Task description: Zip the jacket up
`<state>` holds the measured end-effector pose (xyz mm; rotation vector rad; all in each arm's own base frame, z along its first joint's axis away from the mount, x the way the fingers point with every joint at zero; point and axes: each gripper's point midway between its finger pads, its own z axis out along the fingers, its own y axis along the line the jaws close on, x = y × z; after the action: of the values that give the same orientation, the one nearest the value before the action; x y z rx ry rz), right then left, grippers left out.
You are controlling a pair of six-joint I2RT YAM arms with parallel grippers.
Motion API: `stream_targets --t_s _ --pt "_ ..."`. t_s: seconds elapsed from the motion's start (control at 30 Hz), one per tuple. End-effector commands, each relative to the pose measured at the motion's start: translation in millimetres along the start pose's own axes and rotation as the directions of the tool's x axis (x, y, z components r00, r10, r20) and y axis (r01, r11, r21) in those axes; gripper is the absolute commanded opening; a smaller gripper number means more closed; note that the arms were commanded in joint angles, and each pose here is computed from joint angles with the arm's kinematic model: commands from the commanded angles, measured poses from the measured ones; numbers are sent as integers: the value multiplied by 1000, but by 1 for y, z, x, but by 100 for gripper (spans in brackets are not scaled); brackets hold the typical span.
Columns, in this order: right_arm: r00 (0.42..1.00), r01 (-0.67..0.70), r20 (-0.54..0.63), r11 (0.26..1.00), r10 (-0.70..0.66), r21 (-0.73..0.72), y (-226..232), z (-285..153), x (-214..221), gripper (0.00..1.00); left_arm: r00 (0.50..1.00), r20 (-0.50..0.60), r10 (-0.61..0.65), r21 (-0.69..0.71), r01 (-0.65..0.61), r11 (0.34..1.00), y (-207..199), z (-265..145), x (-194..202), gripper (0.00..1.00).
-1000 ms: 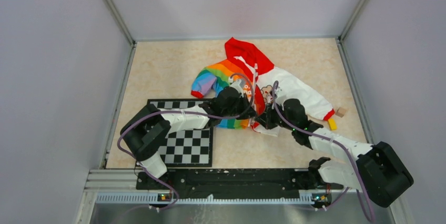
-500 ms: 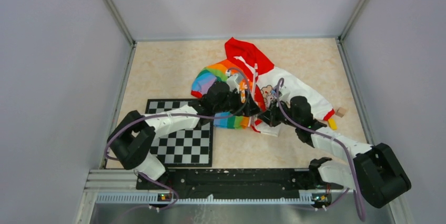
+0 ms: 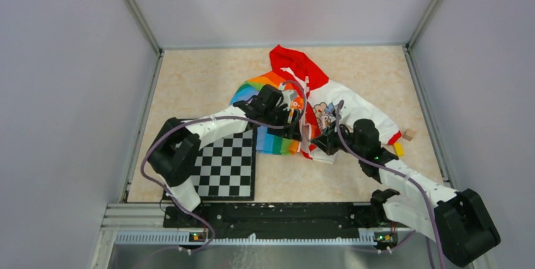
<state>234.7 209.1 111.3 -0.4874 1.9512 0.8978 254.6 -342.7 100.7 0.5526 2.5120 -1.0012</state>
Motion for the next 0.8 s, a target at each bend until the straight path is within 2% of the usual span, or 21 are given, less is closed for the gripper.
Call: stream_targets --t_s 0.0,0.1,0.23,0.33,0.53,0.77 --pt "998 43 50 999 -43 3 0 -4 -10 0 991 -119 63 -17 -65 998 7 4 9 75" --pt "997 47 61 999 -47 7 0 -6 -10 0 989 -138 55 -30 -60 998 10 11 8 71" --pt "996 48 71 999 -48 12 0 -8 -12 0 987 -144 65 -62 -75 995 11 19 8 73" --pt "997 46 67 999 -46 11 0 -7 -11 0 981 -177 75 -125 -98 987 16 28 14 71" --pt "997 47 68 999 -48 9 0 -7 -11 0 980 -187 71 -212 -111 971 31 34 17 58" --pt "997 48 68 999 -48 8 0 -7 -11 0 985 -152 79 -219 -111 969 28 31 9 46"
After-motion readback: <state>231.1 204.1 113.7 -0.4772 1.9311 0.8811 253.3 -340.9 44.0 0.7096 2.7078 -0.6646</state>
